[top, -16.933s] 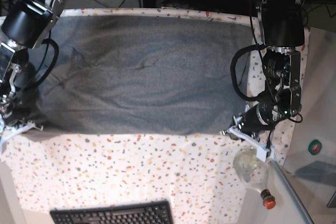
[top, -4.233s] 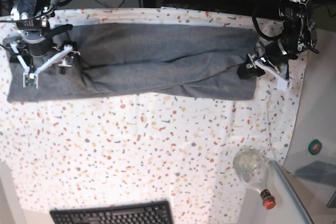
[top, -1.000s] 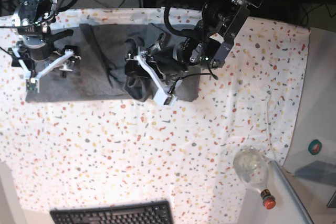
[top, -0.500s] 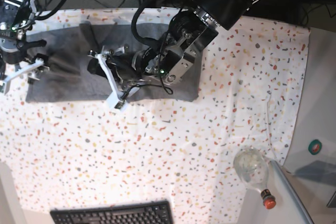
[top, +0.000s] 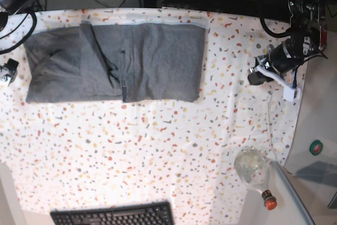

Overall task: Layout the t-shirt on the table in an organized manner, then fold the t-shirt properly
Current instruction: 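Release the folded end and regrasp the folded edge with the left gripper, then grasp the shirt end with the right gripper and fold it toward the left gripper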

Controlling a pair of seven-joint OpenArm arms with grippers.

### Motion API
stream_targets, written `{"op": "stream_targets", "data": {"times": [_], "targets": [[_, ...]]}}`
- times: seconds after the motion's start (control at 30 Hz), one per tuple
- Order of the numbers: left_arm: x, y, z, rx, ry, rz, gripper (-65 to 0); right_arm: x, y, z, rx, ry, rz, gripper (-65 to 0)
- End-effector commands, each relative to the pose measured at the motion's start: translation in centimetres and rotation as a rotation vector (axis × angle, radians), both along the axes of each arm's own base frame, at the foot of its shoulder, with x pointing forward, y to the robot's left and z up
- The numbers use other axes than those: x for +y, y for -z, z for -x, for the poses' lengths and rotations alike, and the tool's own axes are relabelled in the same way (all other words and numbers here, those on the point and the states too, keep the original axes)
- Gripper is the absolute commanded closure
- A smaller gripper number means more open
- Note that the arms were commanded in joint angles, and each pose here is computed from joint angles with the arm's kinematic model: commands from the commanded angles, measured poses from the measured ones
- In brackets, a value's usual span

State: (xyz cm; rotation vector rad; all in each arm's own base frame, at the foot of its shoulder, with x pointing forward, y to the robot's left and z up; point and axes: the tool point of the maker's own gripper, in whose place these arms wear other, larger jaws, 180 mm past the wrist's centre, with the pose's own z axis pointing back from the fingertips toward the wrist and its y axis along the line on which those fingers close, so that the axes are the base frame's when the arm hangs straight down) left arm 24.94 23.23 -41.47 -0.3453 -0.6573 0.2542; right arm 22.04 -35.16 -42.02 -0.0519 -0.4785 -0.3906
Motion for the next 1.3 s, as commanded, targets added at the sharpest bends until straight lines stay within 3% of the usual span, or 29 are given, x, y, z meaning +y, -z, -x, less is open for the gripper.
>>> {"op": "stream_targets", "data": {"times": [0.0,0.1,0.2,0.33,0.43,0.73,1.1,1.27], "targets": [[1.1,-0.4,0.3,-0.008,0.014,-0.069,0.0,-0.9,-0.4,-0.9,-0.022,-0.014,0.009,-54.2],[2.1,0.8,1.7,0.034,0.057,-0.224,0.0,-1.0,2.1,-0.5,0.025,-0.052,-0.056,-54.2],[1.1,2.5,2.5,0.064,0.057,-0.263,0.0,0.0,3.8,-0.4,0.039,-0.124,-0.113,-54.2],[-3.2,4.0,1.4,-0.032,0.142,-0.314,0.0,0.8,4.1,-0.4,0.043,-0.157,-0.129,-54.2],[-7.0,5.4,1.2,-0.059,0.215,-0.282,0.0,1.1,4.2,-0.7,0.038,-0.158,-0.139,-54.2],[-11.5,7.5,1.0,-0.031,0.287,-0.220,0.0,3.9,5.7,-2.5,0.017,-0.159,-0.239,-54.2],[-12.1,7.7,0.5,-0.029,0.277,-0.205,0.0,5.4,6.5,-2.9,0.017,-0.184,-0.276,-54.2],[-11.6,8.5,0.8,-0.002,0.272,-0.210,0.0,6.4,6.6,-2.2,0.058,-0.200,-0.339,-54.2]]}}
